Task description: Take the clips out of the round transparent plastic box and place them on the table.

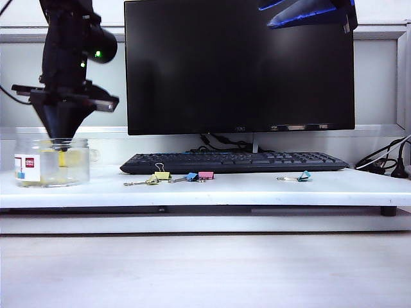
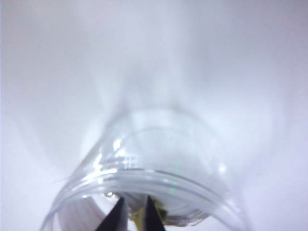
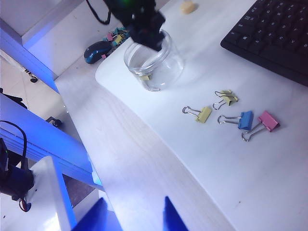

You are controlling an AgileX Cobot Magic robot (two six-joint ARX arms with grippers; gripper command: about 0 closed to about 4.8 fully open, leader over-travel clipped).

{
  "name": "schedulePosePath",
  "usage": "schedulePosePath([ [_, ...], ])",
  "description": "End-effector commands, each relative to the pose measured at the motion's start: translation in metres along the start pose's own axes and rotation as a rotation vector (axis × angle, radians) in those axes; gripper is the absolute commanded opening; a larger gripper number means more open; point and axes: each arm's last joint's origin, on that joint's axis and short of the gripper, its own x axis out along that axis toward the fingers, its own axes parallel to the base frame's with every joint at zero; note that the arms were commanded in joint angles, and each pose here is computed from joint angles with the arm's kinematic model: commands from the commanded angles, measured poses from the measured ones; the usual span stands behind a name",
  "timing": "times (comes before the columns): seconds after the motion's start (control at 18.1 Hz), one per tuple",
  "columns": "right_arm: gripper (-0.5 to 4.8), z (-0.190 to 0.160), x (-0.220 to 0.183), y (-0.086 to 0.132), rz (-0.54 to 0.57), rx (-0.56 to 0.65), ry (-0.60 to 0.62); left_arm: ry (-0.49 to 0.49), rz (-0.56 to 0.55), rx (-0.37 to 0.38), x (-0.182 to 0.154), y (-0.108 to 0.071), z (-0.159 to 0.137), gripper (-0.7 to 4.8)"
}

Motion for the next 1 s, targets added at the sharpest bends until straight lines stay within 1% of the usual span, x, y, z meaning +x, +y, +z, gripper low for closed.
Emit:
schedulePosePath([
  [0.06, 1.52, 0.001, -0.001, 0.001, 0.007, -0.011, -0.008, 0.015, -0.048, -0.037, -0.001, 0.0, -0.002, 0.77],
  [0.17, 1.52, 0.001, -0.001, 0.001, 0.006, -0.011, -0.008, 0.02, -0.05, -0.037, 0.0, 0.0, -0.003, 0.77],
  [0.22, 1.52, 0.002, -0.001, 0.001, 0.006, -0.012, -0.008, 0.019, -0.049, -0.038, -0.002, 0.0, -0.004, 0.87],
  [0.28, 1.52, 0.002, -0.001, 0.001, 0.006, -0.013, -0.009, 0.021, -0.049, -0.06, -0.002, 0.0, -0.004, 0.9],
  [0.33, 1.52, 0.002, -0.001, 0.001, 0.006, -0.013, -0.009, 0.022, -0.051, -0.063, -0.002, 0.0, -0.004, 0.9],
  [0.44, 1.52, 0.002, -0.001, 0.001, 0.006, -0.012, -0.008, 0.038, -0.077, -0.117, 0.001, -0.001, -0.005, 0.9],
  [0.55, 1.51, 0.001, -0.001, 0.001, 0.006, -0.011, -0.008, 0.059, -0.092, -0.143, 0.005, -0.002, -0.008, 0.91],
  [0.72, 1.48, 0.001, -0.001, 0.001, 0.007, -0.01, -0.006, 0.074, -0.087, -0.147, 0.005, -0.002, -0.014, 0.93],
  [0.78, 1.48, 0.001, -0.001, 0.002, 0.028, -0.009, -0.006, 0.062, -0.08, -0.14, 0.0, -0.001, -0.017, 0.93],
  [0.89, 1.48, 0.002, -0.001, 0.005, 0.13, -0.016, -0.014, 0.031, -0.062, -0.144, -0.012, 0.005, -0.021, 0.93],
  [1.0, 1.48, 0.004, -0.002, 0.006, 0.18, -0.031, -0.027, 0.011, -0.073, -0.157, -0.02, 0.012, -0.024, 0.93],
])
